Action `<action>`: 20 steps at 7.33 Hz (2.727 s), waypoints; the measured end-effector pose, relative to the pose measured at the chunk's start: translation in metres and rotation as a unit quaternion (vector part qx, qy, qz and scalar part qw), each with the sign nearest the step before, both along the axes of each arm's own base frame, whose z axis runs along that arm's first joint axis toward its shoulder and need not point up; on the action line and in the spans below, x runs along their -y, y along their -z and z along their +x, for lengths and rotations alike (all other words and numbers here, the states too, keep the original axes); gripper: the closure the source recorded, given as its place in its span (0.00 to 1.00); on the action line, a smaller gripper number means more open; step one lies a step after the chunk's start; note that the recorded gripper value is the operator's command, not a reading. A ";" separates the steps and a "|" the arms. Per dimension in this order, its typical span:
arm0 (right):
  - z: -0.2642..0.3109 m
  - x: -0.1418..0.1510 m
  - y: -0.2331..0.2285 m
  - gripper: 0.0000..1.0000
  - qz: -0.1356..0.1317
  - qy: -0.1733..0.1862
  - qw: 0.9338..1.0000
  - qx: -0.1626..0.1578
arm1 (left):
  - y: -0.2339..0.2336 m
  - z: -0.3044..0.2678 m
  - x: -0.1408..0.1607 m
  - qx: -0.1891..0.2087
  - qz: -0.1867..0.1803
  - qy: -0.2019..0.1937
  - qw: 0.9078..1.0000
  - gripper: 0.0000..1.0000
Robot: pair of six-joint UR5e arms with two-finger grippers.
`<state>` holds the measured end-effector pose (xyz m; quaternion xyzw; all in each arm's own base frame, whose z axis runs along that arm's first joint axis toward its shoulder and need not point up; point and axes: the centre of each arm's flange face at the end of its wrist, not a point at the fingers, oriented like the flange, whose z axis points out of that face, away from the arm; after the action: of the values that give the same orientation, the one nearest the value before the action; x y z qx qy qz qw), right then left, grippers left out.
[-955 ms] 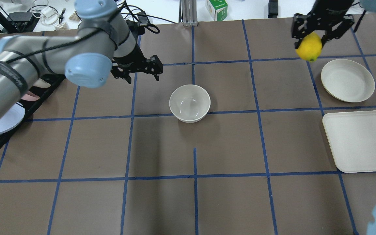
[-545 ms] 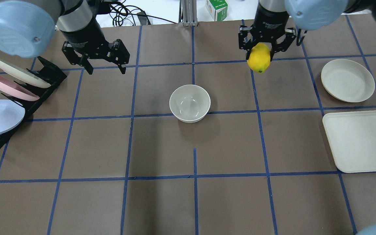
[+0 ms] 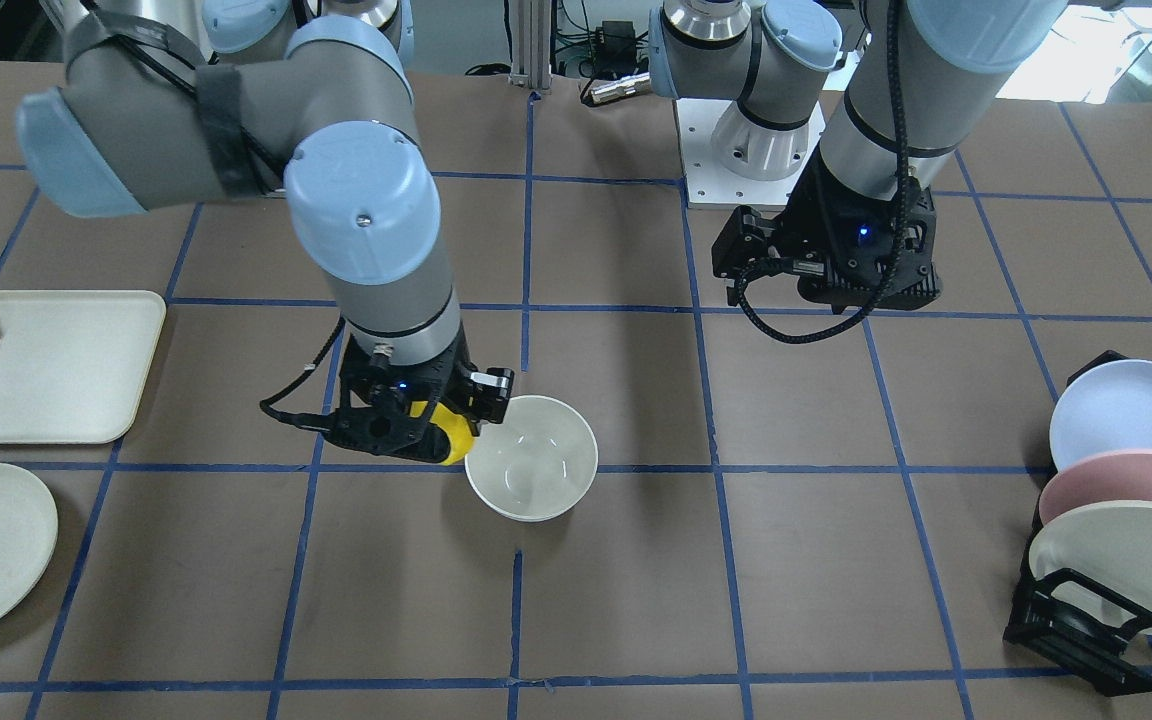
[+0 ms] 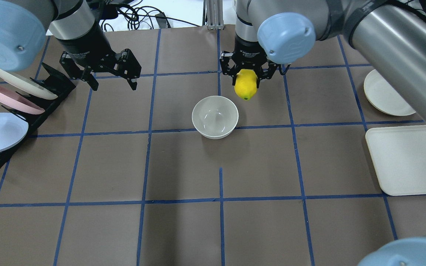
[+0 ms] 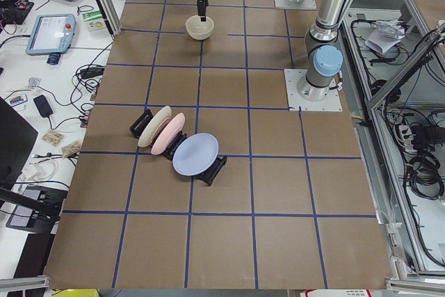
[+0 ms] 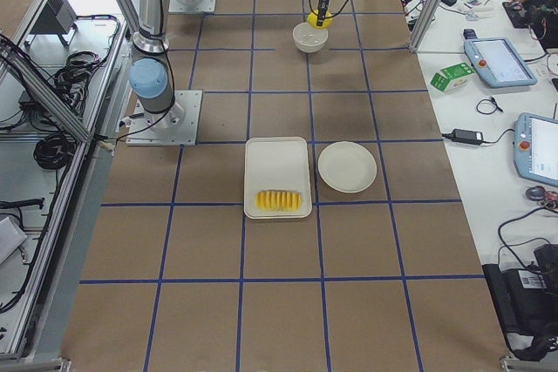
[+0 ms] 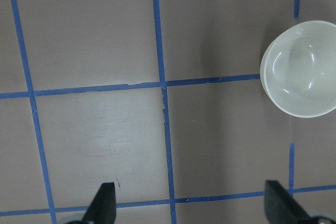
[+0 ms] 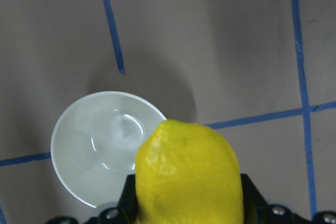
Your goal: Place bowl and put lemon in it
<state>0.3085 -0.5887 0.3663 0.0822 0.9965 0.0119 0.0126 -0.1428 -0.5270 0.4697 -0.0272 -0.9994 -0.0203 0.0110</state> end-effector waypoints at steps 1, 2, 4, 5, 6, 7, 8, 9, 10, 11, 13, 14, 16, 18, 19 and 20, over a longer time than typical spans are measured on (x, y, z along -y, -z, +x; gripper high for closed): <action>0.023 -0.003 0.019 1.00 0.000 -0.003 1.000 0.002 | -0.001 0.001 0.000 0.005 -0.001 -0.001 1.000 0.00; 0.043 -0.007 0.038 1.00 0.003 -0.006 1.000 0.001 | -0.003 0.002 0.000 0.010 -0.003 -0.001 1.000 0.00; 0.064 -0.014 0.069 1.00 -0.003 -0.015 1.000 0.004 | 0.000 0.003 0.001 0.013 0.000 -0.002 1.000 0.00; 0.065 -0.018 0.084 1.00 0.000 -0.018 1.000 0.003 | 0.002 0.003 0.001 0.014 0.002 -0.003 1.000 0.00; 0.063 -0.022 0.097 1.00 0.006 -0.019 1.000 0.001 | 0.002 0.004 0.001 0.015 0.002 -0.003 1.000 0.00; 0.064 -0.021 0.109 1.00 0.009 -0.021 1.000 0.000 | 0.002 0.004 0.001 0.016 0.002 -0.003 1.000 0.00; 0.065 -0.017 0.122 1.00 0.005 -0.022 1.000 0.001 | 0.001 0.004 0.001 0.016 0.002 -0.003 1.000 0.00; 0.067 -0.013 0.131 0.74 0.000 -0.023 1.000 0.003 | 0.001 0.004 0.001 0.015 0.001 -0.003 1.000 0.00; 0.067 -0.012 0.137 0.61 -0.001 -0.023 1.000 0.003 | 0.000 0.003 0.001 0.014 0.001 -0.003 1.000 0.00; 0.068 -0.011 0.140 0.50 -0.001 -0.022 1.000 0.003 | 0.000 0.004 0.001 0.014 0.001 -0.004 1.000 0.00; 0.068 -0.010 0.146 0.00 0.002 -0.023 1.000 0.002 | 0.001 0.006 0.001 0.015 0.001 -0.006 1.000 0.00; 0.067 -0.010 0.144 0.00 0.000 -0.024 1.000 -0.001 | 0.000 0.008 0.001 0.015 0.000 -0.007 1.000 0.00; 0.062 -0.008 0.131 0.00 -0.009 -0.021 1.000 -0.002 | -0.001 0.009 0.001 0.015 -0.001 -0.007 1.000 0.00; 0.038 -0.006 0.079 0.00 -0.031 -0.004 1.000 0.004 | -0.002 0.009 0.001 0.016 -0.001 -0.007 1.000 0.00; 0.008 -0.005 0.044 0.00 -0.030 0.018 0.999 0.003 | -0.002 0.009 0.000 0.016 -0.001 -0.007 1.000 0.00; -0.035 -0.007 0.006 0.00 -0.024 0.046 0.999 0.000 | -0.002 0.009 0.000 0.016 -0.001 -0.007 1.000 0.00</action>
<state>0.2734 -0.5822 0.3599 0.1278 0.9916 -0.0130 0.0150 -0.1339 -0.5271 0.4713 -0.0197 -0.9996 -0.0196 -0.0053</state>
